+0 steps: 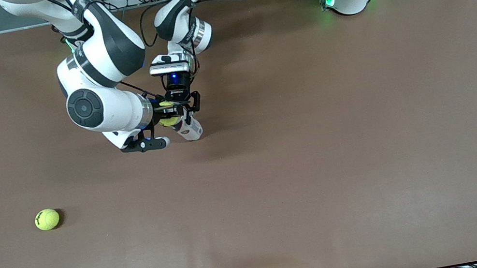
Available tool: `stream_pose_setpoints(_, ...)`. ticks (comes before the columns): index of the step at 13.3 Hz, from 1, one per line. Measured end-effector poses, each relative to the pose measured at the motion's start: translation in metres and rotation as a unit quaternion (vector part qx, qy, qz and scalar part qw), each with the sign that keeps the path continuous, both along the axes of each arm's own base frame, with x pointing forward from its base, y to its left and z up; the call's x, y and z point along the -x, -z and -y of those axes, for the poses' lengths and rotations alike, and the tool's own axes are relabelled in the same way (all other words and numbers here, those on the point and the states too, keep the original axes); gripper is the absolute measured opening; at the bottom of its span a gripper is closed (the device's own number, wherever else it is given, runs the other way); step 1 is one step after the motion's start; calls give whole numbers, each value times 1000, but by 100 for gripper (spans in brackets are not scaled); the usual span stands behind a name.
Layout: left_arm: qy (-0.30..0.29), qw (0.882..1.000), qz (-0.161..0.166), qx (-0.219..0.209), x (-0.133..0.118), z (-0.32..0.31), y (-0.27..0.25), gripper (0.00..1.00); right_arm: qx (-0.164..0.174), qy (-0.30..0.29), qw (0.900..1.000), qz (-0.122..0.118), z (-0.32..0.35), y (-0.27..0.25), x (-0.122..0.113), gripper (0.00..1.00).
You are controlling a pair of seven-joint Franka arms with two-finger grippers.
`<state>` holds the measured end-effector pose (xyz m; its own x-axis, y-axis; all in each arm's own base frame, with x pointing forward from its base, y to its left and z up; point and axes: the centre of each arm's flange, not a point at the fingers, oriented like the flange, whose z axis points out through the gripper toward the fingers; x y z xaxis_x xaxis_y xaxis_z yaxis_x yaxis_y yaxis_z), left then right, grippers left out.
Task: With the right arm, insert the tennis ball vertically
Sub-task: 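Position the ball over the can opening and open the right gripper, then move the right gripper to the second tennis ball and grasp it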
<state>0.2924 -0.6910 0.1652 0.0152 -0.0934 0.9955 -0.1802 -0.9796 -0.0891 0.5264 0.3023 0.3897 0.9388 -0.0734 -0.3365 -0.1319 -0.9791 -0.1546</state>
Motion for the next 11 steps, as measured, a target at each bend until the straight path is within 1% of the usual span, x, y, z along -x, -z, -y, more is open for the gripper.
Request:
stream_pose_setpoints(1, 0, 1000, 0, 0, 0, 0, 0, 82, 1, 0, 1000, -1, 0, 2, 1, 67)
stream_pose_setpoints(2, 0, 1000, 0, 0, 0, 0, 0, 82, 2, 0, 1000, -2, 0, 4, 1, 74)
stream_pose_setpoints(4, 0, 1000, 0, 0, 1, 0, 0, 82, 2, 0, 1000, -2, 0, 4, 1, 95)
stream_pose_setpoints(5, 0, 1000, 1, 0, 0, 0, 0, 82, 2, 0, 1000, -2, 0, 4, 1, 100)
stream_pose_setpoints(10, -3, 1000, 3, 0, 0, -1, 1, 82, 3, 0, 1000, -1, 0, 4, 1, 100)
stream_pose_setpoints(11, -3, 1000, 3, 0, 0, -1, 1, 83, 13, -4, 1000, 6, 4, 4, -1, 100)
